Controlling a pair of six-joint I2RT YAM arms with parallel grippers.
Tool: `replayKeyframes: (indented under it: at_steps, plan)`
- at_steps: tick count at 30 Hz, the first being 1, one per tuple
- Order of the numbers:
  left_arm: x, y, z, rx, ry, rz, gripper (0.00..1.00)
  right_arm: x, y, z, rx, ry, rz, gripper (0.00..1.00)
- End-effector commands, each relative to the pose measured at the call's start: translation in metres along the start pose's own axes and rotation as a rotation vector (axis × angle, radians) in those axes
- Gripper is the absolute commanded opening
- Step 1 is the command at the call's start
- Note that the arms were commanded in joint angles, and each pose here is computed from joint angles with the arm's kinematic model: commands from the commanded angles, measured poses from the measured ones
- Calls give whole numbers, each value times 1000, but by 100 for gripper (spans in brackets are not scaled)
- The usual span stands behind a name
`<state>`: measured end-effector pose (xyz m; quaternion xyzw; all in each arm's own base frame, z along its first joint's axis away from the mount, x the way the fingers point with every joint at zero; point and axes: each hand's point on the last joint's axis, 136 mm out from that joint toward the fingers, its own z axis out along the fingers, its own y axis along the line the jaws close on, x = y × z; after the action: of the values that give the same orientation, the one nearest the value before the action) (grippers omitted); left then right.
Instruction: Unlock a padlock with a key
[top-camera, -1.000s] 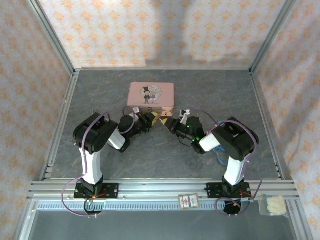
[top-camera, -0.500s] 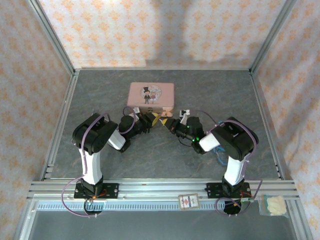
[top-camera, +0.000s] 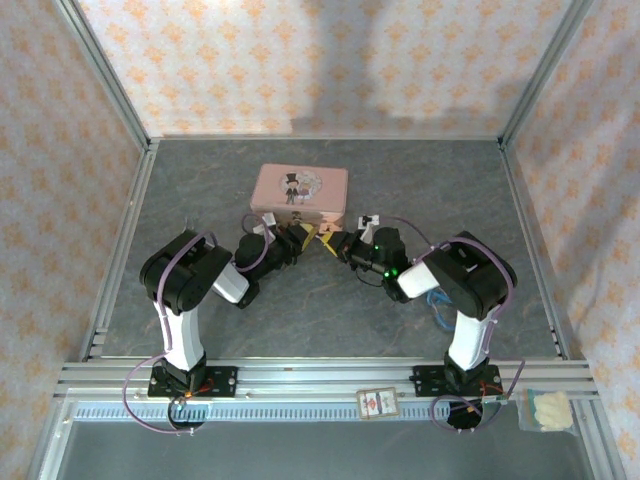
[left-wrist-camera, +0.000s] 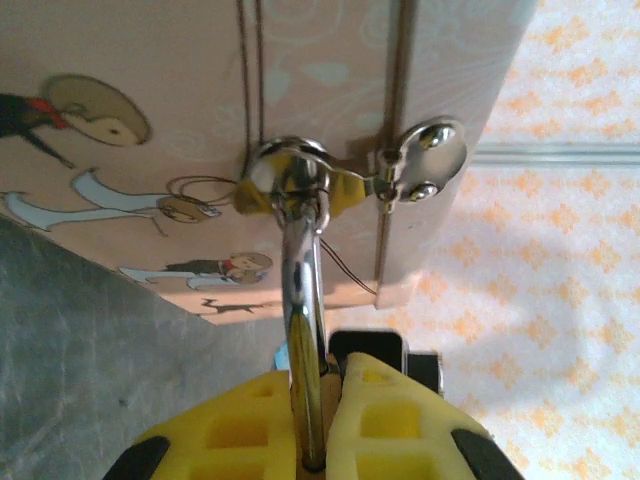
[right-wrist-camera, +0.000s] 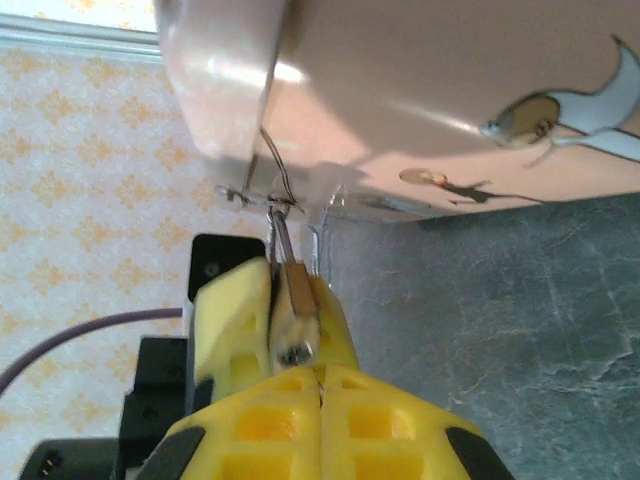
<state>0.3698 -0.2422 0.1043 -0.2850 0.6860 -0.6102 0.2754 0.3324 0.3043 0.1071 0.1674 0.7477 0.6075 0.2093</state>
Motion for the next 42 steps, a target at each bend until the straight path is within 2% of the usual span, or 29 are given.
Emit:
replayKeyframes:
  at_steps: [1, 2, 10, 14, 18, 22, 27, 29, 35, 42]
  plan:
    - [49, -37, -4, 160, 170, 49, 0, -11, 43, 6, -132, -19, 13, 0]
    - [50, -29, -2, 148, 173, 34, 0, -11, 43, 5, -126, -21, 14, 0]
    - [44, -36, 0, 180, 133, 13, 0, -4, 29, 8, -54, -37, -8, 0]
    - [44, -42, 0, 178, 134, 44, 0, -7, 22, 10, -58, -58, 61, 0]
    - [48, -54, -3, 239, 150, 108, 0, -5, 22, 11, -85, -14, 185, 0]
    - [51, -63, -14, 338, 140, 199, 0, -2, 48, -6, -248, 54, 400, 0]
    - [62, -60, -7, 359, 195, 325, 0, 0, 87, -22, -463, 164, 739, 0]
    - [65, -65, -5, 381, 210, 360, 0, 3, 95, -22, -482, 200, 868, 0]
    - [65, -77, -10, 418, 184, 469, 0, -15, 135, -30, -620, 177, 909, 0]
    - [68, -74, -12, 414, 194, 482, 0, -20, 135, -26, -633, 158, 891, 0]
